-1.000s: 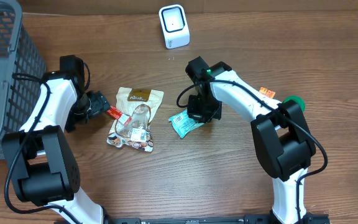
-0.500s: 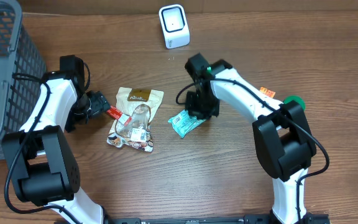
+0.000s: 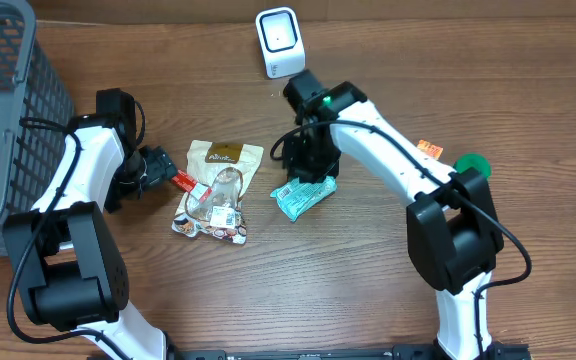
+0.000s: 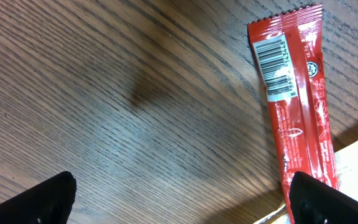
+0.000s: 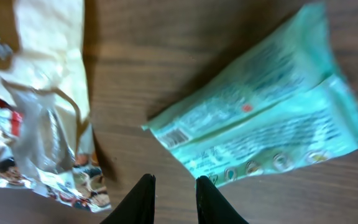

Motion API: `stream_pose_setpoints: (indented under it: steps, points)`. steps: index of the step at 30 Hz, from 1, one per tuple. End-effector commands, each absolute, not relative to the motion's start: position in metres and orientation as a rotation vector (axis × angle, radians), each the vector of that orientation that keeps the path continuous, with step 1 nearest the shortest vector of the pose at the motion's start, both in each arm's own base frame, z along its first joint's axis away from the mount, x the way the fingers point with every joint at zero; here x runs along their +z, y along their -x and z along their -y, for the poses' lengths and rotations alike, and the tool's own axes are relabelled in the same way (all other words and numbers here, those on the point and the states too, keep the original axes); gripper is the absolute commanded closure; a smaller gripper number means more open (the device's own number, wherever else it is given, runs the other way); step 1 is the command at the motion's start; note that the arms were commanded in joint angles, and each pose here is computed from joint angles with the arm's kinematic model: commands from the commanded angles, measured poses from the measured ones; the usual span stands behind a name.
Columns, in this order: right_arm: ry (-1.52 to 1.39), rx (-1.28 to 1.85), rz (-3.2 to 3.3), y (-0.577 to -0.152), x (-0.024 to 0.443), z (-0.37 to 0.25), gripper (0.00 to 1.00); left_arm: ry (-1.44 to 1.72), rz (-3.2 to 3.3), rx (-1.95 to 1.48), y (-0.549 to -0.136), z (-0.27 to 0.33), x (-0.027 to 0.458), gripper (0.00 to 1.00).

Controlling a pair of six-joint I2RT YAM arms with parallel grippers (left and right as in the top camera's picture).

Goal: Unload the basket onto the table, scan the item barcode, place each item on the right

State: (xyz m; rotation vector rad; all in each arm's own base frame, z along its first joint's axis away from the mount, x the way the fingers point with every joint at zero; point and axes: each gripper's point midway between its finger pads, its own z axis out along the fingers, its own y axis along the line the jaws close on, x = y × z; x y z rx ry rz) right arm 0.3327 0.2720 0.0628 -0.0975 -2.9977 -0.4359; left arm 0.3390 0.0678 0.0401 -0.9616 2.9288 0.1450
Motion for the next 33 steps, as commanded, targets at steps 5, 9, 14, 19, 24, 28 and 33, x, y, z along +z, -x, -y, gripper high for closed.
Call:
stream_pose_setpoints:
  steps: [5,9,14,19,24,28,33]
  points:
    - [0.128,-0.256,2.971,-0.307,0.036,-0.259,0.76,0.95,-2.906,0.171,-0.344,-0.076,0.046,0.0]
    - [0.155,-0.222,2.958,-0.3,0.022,-0.253,0.78,0.95,-2.906,0.171,-0.344,-0.076,0.046,0.0]
    - [0.19,-0.2,2.941,-0.292,0.003,-0.248,0.82,0.95,-2.906,0.171,-0.344,-0.076,0.046,0.0]
    - [0.216,-0.195,2.935,-0.288,-0.004,-0.246,0.81,0.95,-2.906,0.171,-0.344,-0.076,0.046,0.0]
    - [0.211,-0.296,2.938,-0.299,0.012,-0.261,0.76,0.95,-2.906,0.171,-0.344,-0.076,0.046,0.0]
    - [0.206,-0.36,2.983,-0.318,0.035,-0.272,0.75,0.95,-2.906,0.171,-0.344,-0.076,0.046,0.0]
    - [0.199,-0.396,3.053,-0.337,0.045,-0.279,0.74,0.95,-2.906,0.171,-0.344,-0.076,0.046,0.0]
